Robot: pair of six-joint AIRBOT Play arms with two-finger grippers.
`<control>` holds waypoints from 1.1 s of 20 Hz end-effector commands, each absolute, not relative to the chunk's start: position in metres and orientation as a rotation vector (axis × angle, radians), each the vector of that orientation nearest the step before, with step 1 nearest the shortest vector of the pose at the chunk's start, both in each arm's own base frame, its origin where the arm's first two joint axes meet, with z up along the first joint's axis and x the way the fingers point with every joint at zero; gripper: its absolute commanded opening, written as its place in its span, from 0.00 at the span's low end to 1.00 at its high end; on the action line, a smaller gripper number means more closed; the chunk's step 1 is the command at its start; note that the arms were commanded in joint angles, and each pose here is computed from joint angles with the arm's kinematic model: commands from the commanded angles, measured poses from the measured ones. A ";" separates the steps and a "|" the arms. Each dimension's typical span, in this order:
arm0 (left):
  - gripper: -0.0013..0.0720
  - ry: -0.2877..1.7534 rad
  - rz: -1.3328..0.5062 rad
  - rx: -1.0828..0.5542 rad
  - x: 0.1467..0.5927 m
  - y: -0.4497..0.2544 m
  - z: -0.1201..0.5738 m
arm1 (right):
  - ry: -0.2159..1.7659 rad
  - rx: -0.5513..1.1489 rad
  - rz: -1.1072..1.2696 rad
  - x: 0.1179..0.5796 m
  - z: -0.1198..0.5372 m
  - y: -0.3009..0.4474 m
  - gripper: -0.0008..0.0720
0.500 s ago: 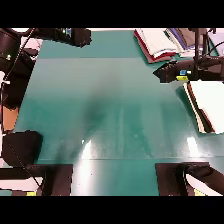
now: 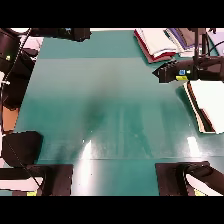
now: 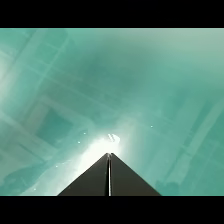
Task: Fold the shirts.
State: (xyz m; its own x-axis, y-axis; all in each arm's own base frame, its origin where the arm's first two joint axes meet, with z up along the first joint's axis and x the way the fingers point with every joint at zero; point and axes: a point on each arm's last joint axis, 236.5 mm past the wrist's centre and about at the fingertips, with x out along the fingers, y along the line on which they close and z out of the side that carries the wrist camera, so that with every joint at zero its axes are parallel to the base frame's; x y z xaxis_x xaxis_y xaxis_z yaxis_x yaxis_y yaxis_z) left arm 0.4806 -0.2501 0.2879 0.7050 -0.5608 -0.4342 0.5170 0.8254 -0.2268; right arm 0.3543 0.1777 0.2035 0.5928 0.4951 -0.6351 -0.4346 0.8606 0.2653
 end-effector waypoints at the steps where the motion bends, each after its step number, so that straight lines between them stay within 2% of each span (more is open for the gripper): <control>1: 0.05 0.500 -0.598 -0.093 0.482 -0.250 0.291 | 0.774 0.084 0.543 0.353 0.202 0.178 0.05; 5: 0.05 0.497 -0.594 -0.105 0.480 -0.246 0.296 | 0.785 0.081 0.545 0.351 0.200 0.178 0.05; 9: 0.05 0.724 -0.444 0.047 0.441 -0.162 0.269 | 0.785 0.081 0.545 0.351 0.200 0.178 0.05; 14: 0.05 0.902 -0.185 0.077 0.364 -0.048 0.247 | 0.785 0.081 0.545 0.351 0.200 0.178 0.05; 19: 0.06 1.203 0.097 0.088 0.260 0.041 0.143 | 0.784 0.081 0.545 0.351 0.200 0.178 0.05; 20: 0.32 1.279 0.155 0.091 0.239 0.056 0.119 | 0.784 0.081 0.545 0.351 0.200 0.178 0.05; 21: 0.73 1.347 0.206 0.095 0.220 0.069 0.096 | 0.785 0.081 0.545 0.351 0.200 0.178 0.05; 22: 0.78 1.416 0.268 0.093 0.202 0.083 0.074 | 0.784 0.081 0.545 0.351 0.200 0.178 0.05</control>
